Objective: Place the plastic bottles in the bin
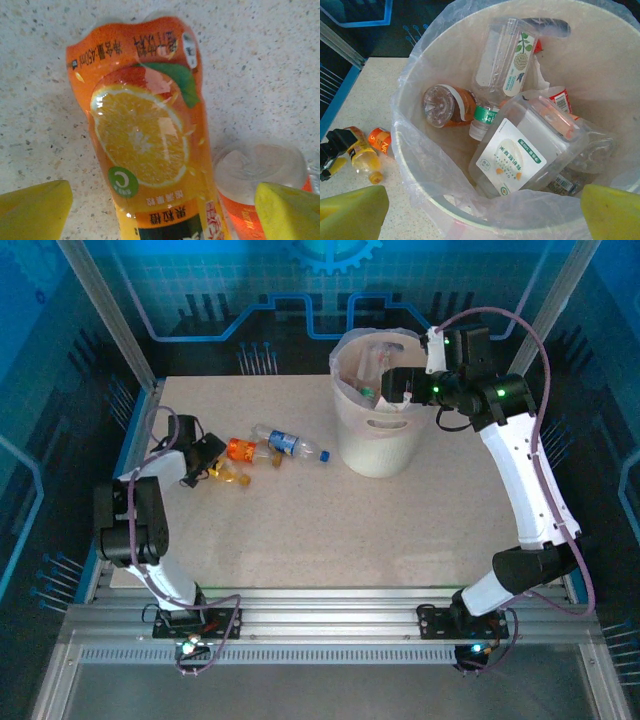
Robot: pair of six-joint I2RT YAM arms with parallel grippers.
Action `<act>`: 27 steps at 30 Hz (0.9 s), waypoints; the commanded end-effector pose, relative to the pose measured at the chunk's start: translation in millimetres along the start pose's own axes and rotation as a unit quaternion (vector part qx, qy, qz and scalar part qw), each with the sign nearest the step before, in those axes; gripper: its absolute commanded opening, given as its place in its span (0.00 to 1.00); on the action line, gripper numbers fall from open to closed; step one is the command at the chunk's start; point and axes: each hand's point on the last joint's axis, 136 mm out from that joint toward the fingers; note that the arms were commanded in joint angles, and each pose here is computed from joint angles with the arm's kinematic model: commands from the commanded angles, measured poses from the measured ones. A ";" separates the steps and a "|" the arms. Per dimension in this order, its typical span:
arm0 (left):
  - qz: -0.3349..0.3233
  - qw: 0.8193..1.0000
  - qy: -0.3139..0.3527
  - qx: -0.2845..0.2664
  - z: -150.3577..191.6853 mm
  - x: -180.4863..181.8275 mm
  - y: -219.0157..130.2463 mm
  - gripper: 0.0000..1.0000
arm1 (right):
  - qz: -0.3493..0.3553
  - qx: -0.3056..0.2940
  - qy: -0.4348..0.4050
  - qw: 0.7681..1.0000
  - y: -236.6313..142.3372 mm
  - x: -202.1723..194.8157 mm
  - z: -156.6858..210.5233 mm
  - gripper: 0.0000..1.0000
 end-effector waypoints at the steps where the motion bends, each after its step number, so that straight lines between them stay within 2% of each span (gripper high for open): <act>1: 0.001 1.000 -0.015 0.011 -1.7 -2.2 6.1 0.92 | -0.005 -0.012 -0.005 1.000 -4.9 6.7 -4.5 1.00; 12: -0.035 0.998 -0.036 0.027 17.1 31.8 18.3 0.84 | -0.004 -0.019 -0.002 1.000 -8.9 7.6 -4.3 1.00; 20: -0.043 0.997 -0.053 0.035 36.6 55.1 12.1 0.86 | -0.001 -0.019 0.002 1.000 -7.6 6.5 -4.3 1.00; 27: -0.047 0.998 -0.037 0.032 51.1 58.5 -2.6 0.85 | -0.002 -0.019 0.005 1.000 -6.8 6.9 -3.0 1.00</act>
Point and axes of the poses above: each hand's point on the last joint's axis, 136 mm out from that joint toward the fingers, its own y axis out along the fingers, its own x axis along the line the jaws close on, z = x × y, and after that the axes turned 12 degrees about -y, right-handed
